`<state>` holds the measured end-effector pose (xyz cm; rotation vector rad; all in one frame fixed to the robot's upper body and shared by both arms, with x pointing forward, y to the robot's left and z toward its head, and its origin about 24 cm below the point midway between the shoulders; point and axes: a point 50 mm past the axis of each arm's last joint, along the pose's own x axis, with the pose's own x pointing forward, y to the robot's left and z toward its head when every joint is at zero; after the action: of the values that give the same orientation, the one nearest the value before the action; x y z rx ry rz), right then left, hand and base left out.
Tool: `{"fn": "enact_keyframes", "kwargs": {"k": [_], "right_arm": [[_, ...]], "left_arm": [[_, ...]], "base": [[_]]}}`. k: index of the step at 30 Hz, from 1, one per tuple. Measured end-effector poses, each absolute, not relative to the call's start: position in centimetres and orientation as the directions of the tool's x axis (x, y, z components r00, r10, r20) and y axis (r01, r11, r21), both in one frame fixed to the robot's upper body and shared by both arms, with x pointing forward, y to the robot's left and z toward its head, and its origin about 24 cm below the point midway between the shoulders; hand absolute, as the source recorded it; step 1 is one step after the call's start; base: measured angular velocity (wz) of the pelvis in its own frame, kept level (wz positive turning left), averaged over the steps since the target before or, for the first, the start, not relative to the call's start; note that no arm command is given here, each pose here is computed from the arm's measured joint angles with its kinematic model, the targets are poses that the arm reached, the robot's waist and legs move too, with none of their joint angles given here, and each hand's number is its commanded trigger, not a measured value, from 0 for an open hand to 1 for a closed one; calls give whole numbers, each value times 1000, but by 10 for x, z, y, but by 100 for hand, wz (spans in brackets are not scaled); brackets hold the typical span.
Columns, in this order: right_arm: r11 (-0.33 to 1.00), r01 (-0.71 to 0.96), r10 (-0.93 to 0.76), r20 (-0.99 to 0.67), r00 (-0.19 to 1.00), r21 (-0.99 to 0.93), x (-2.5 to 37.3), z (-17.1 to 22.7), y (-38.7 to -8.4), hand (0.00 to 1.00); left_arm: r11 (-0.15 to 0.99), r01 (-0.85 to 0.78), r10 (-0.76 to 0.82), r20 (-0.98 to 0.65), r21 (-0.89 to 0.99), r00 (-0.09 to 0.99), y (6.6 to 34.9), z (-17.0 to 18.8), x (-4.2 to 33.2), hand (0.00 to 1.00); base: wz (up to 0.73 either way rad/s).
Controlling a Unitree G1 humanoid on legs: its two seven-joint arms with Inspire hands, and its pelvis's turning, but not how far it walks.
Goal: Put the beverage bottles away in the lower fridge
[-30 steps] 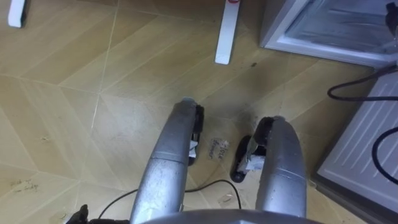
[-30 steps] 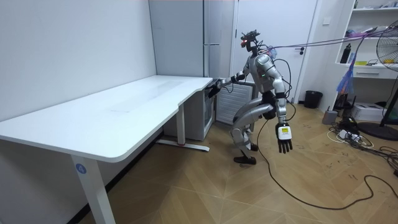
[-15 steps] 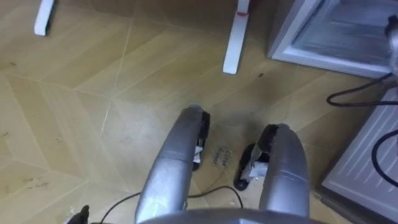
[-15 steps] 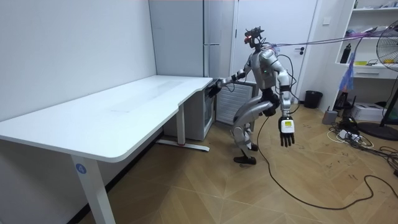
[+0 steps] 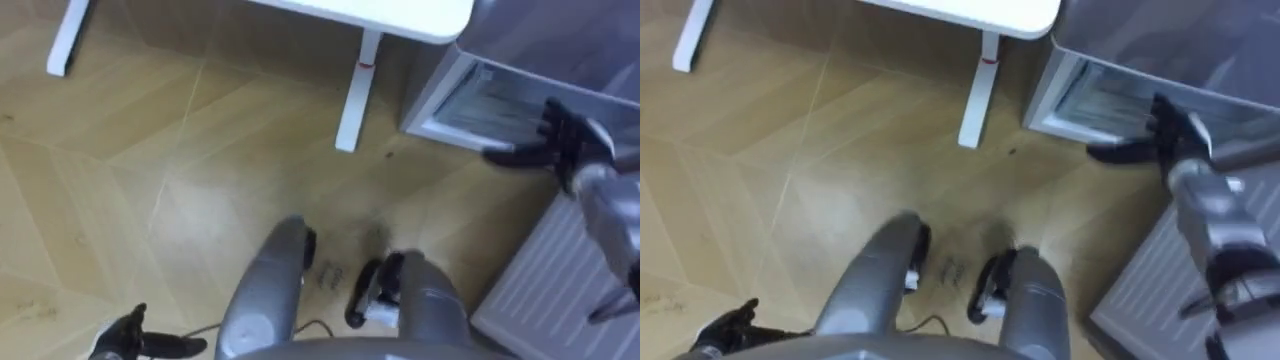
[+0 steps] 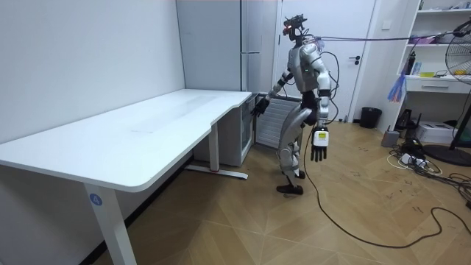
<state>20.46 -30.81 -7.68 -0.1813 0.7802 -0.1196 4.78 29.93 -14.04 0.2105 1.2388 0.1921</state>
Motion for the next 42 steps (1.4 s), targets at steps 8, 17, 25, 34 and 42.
{"fn": "enact_keyframes", "kwargs": {"k": [8,17,25,34,42], "right_arm": [[985,169,-89,-930,356,-30,61,-149,-278,0],[904,424,-69,-965,255,47,11,-166,-245,0],[874,481,-66,-967,247,63,6,-168,-241,0],[881,469,-59,-974,217,51,8,-169,-238,0],[909,416,-52,-977,208,41,24,-169,-238,0]], "left_arm": [[965,-84,260,-937,247,234,272,-156,24,0],[954,-140,290,-937,266,194,255,-163,8,0],[955,-83,295,-945,285,143,248,-165,-6,0],[954,-73,298,-944,290,141,241,-167,0,0],[954,-54,300,-943,295,142,245,-166,9,0]], "base": [[-6],[-16],[-8],[-3],[-6]]}}
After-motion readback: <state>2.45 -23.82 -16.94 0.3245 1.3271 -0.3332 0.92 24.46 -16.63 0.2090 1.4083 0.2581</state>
